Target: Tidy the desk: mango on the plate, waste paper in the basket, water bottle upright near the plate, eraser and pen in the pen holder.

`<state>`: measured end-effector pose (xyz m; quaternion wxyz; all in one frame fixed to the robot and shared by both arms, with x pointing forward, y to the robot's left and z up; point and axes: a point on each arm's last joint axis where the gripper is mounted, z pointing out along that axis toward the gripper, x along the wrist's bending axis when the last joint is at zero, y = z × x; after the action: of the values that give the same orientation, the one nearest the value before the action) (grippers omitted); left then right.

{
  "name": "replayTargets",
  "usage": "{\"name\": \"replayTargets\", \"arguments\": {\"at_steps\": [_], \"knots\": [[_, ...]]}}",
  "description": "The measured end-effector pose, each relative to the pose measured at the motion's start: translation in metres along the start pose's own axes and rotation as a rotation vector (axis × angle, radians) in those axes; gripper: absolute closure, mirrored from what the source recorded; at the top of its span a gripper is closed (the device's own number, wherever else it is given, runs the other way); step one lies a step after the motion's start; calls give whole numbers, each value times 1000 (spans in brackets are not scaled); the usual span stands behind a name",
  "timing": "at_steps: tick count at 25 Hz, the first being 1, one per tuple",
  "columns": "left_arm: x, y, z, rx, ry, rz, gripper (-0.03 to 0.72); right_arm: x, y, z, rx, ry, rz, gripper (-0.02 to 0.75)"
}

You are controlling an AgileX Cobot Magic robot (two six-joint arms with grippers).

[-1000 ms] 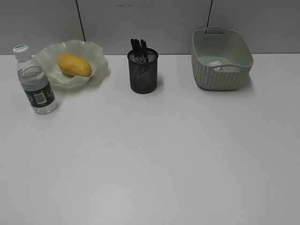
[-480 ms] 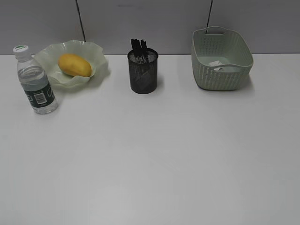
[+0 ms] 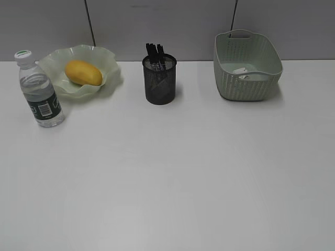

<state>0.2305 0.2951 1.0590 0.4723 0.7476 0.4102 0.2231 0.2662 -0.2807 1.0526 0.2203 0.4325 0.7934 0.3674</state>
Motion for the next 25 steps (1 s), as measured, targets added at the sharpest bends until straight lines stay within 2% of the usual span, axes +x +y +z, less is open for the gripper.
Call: {"name": "replayTargets", "arguments": {"at_steps": [5,13,18,25], "knots": [[0,0,1,-5,75,-38,207,-2,-1,-1,-6,-55,44,235],[-1,1,3,-17,279,-143,230,1,-16,-25,-179,-263,163,236],[-2,0,2,-39,382,-189,246,4,-21,-31,-225,-364,213,237],[-3,0,1,-54,422,-204,278,4,-21,-31,-227,-385,226,237]]}}
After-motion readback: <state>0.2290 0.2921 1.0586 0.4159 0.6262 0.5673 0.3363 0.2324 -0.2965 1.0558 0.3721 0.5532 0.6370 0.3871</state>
